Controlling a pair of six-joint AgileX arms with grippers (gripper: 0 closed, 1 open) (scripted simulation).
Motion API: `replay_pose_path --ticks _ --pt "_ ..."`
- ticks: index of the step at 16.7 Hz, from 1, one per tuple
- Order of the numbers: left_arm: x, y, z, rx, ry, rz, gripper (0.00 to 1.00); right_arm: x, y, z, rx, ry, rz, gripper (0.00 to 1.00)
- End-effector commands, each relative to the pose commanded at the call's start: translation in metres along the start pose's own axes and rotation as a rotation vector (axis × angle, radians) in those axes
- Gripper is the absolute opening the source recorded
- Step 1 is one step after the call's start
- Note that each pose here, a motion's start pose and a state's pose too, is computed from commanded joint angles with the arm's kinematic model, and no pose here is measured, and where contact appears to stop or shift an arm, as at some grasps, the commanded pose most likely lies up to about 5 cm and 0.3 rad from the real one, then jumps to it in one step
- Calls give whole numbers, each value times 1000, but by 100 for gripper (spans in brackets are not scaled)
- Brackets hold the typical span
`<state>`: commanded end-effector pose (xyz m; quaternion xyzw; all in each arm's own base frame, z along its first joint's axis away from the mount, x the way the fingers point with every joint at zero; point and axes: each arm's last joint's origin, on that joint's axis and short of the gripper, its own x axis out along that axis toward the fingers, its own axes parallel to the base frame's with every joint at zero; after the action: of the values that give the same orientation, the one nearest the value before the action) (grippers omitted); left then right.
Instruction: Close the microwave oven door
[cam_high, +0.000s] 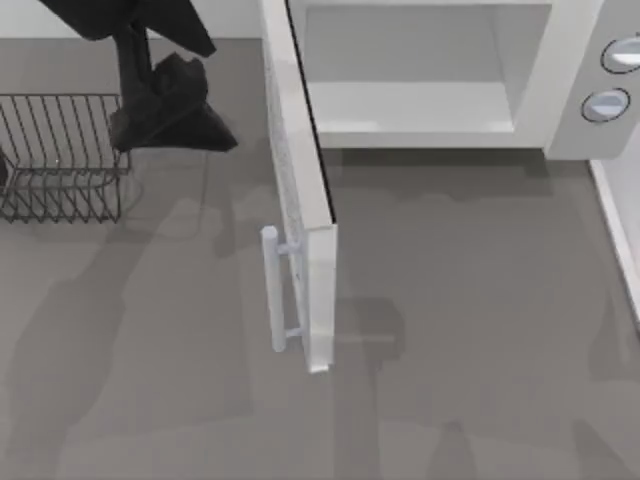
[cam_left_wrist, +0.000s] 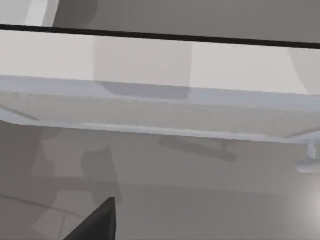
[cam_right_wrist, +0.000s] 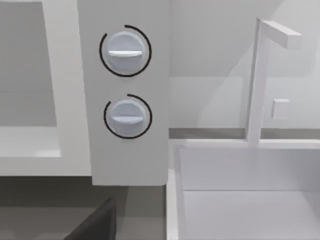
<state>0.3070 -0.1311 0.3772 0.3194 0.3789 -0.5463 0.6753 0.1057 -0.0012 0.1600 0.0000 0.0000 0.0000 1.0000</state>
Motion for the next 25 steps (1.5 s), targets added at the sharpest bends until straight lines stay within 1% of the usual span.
replay_pose_path --ticks 3,9,12,18,23,25 --pt "5 7 7 24 2 -34 100 0 0 0 0 0 0 100" --pt "5 8 7 21 3 -31 100 0 0 0 0 0 0 100" --pt "24 8 8 25 4 -37 100 0 0 0 0 0 0 100" --pt "81 5 8 26 1 -34 100 0 0 0 0 0 0 100" --pt "85 4 7 25 2 -35 100 0 0 0 0 0 0 100" --pt "85 4 7 25 2 -35 85 0 0 0 0 0 0 100"
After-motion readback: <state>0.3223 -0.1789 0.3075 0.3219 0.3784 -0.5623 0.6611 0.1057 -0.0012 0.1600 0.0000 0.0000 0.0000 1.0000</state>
